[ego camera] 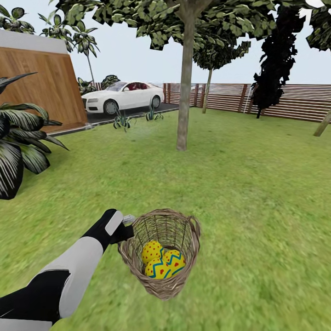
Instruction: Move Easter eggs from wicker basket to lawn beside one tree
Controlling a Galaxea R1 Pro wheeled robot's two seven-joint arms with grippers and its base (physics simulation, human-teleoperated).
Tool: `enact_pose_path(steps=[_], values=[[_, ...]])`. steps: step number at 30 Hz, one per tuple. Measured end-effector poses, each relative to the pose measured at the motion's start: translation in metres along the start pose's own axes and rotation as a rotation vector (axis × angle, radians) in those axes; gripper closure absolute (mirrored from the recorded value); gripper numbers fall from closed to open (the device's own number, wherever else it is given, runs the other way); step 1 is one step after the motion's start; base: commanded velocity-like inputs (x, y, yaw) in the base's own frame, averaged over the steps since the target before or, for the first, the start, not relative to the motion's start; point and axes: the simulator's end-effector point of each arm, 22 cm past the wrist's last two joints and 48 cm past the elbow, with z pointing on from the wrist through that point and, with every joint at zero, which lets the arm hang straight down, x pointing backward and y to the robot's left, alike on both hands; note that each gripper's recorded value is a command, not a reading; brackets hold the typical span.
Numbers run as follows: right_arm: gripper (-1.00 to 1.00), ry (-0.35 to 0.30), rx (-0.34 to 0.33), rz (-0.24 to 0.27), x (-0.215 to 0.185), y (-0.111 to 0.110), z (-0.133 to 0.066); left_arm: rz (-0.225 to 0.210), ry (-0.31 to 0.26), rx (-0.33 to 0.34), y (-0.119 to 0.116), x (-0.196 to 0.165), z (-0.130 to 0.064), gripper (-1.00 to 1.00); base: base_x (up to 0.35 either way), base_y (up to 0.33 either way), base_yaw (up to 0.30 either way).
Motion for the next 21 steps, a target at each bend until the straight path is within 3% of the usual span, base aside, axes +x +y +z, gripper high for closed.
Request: enact_pose_path(steps=[21], values=[[-1.00,0.000,0.000,0.000,-0.0001,0.0001,0.0000,0.000,0.000,0.001,-0.0006,0.0001,0.0000,1.00,0.339,0.000,0.000]])
